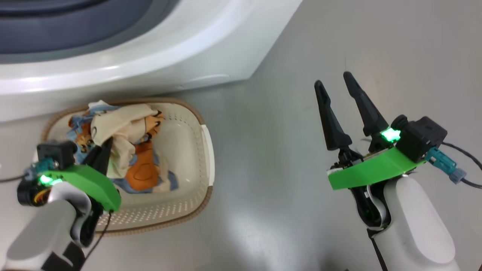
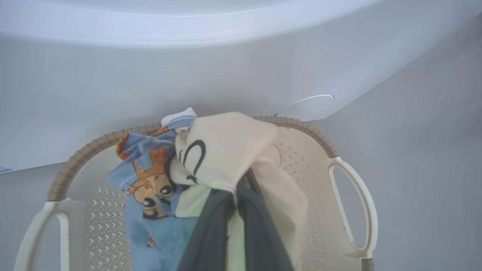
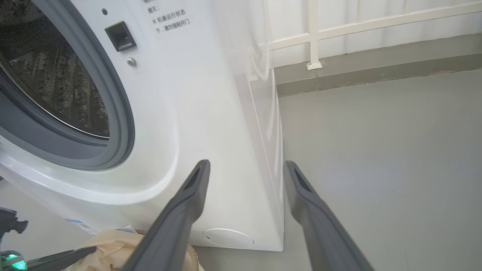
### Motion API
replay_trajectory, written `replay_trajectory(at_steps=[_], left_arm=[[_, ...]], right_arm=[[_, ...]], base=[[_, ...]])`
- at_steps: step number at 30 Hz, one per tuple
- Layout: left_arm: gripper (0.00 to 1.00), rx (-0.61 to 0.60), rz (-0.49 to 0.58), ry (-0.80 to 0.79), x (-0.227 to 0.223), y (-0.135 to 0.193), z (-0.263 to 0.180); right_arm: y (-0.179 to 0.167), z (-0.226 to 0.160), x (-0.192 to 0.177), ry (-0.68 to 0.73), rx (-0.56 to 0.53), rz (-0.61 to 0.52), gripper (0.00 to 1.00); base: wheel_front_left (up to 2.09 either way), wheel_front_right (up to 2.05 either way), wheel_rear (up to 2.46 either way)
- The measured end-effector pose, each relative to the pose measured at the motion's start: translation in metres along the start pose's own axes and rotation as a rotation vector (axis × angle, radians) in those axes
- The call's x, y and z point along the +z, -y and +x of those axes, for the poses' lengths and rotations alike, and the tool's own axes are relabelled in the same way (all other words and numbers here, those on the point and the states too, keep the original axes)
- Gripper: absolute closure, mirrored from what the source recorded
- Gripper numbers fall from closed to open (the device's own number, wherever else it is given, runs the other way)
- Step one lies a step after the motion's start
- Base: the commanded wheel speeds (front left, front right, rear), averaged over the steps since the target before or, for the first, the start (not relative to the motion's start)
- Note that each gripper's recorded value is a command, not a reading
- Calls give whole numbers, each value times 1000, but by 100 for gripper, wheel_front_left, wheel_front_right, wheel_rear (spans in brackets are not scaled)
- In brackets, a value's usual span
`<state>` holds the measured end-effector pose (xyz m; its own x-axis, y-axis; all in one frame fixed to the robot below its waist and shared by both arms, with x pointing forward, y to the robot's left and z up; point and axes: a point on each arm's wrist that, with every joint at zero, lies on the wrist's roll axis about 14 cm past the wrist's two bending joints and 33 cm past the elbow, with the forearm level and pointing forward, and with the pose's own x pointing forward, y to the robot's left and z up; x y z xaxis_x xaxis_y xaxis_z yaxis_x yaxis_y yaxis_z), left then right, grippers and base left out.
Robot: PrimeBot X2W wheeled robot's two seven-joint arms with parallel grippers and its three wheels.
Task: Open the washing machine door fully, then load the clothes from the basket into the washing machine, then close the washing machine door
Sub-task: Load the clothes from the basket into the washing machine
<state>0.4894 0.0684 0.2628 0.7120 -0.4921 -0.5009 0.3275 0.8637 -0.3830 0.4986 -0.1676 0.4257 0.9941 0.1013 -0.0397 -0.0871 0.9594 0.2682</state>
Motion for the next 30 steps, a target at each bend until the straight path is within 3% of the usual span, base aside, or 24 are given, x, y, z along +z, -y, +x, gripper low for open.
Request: replay_trajectory(at_steps=[30], left_arm=[[100,61,-49,510,107,54,-144]], right_arm=[[-32,-56,59,97,43,-6,0]], base=[[0,0,0]])
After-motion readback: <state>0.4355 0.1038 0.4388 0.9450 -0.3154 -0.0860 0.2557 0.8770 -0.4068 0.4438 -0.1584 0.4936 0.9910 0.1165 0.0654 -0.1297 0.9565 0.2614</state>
